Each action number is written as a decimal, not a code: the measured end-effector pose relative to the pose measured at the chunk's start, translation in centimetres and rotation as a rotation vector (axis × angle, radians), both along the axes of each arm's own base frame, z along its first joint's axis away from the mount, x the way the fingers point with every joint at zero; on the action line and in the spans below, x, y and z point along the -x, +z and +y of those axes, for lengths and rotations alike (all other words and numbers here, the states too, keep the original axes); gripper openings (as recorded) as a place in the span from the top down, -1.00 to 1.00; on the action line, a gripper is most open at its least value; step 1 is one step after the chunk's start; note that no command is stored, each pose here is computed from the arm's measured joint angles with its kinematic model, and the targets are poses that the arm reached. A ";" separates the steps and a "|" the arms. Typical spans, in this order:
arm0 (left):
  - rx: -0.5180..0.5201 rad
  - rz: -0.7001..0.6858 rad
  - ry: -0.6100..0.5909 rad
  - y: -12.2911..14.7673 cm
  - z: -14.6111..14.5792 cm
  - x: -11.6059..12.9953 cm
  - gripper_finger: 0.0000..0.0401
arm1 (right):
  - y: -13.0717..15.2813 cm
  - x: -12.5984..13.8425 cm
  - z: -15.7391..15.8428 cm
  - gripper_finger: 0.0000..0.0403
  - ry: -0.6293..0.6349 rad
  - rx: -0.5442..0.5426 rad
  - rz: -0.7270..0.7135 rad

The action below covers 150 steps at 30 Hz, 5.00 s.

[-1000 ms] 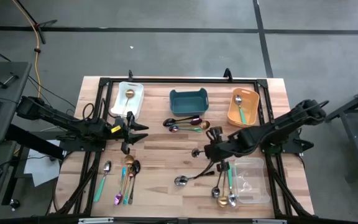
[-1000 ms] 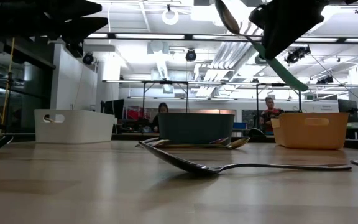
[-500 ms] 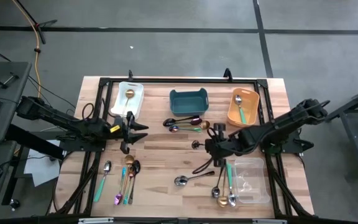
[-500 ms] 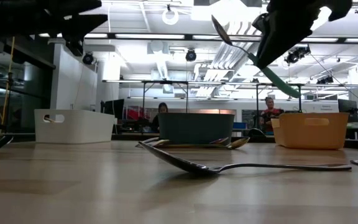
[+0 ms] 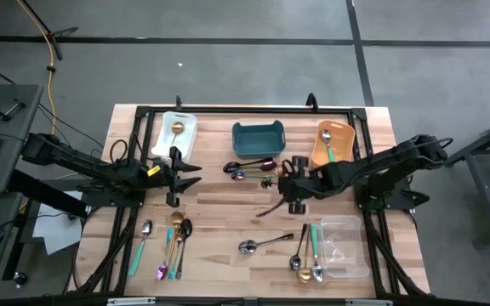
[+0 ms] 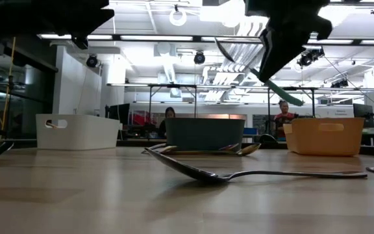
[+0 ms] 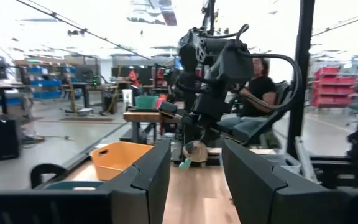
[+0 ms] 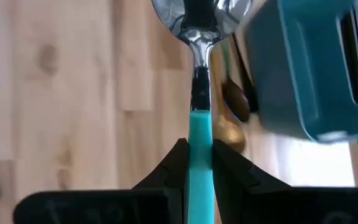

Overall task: Sort silverware by color (type)
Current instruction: Put the light green spoon into the orange bin, then put the black spoon into the blue bin

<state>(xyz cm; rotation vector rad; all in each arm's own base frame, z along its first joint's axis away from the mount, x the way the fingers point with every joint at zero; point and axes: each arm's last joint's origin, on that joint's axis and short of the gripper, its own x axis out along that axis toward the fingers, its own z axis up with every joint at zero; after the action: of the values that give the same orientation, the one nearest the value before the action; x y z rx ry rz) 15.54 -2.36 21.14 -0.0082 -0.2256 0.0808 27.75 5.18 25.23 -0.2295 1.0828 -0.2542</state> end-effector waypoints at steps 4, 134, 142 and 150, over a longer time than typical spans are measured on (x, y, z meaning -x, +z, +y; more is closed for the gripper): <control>-0.017 -0.007 0.046 0.1 0.6 -0.1 0.32 | -0.2 0.1 -2.0 0.81 -0.073 0.020 0.043; 0.115 0.006 0.071 -0.2 1.6 -0.2 0.32 | -1.7 0.9 -6.2 0.04 -0.006 -0.344 -0.708; 0.146 0.027 0.062 0.0 1.6 -0.5 0.32 | -4.7 -1.1 -5.2 0.04 0.023 -0.353 -0.642; 0.172 0.499 0.073 4.1 1.2 -3.1 0.21 | -6.4 -2.3 -3.2 0.04 0.141 -0.316 -0.622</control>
<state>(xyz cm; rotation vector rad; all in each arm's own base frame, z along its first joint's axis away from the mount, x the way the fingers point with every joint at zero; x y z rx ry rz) 18.59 -1.19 25.27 -0.1494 0.2810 0.1717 30.06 1.97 18.87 0.0603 0.4748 -0.0171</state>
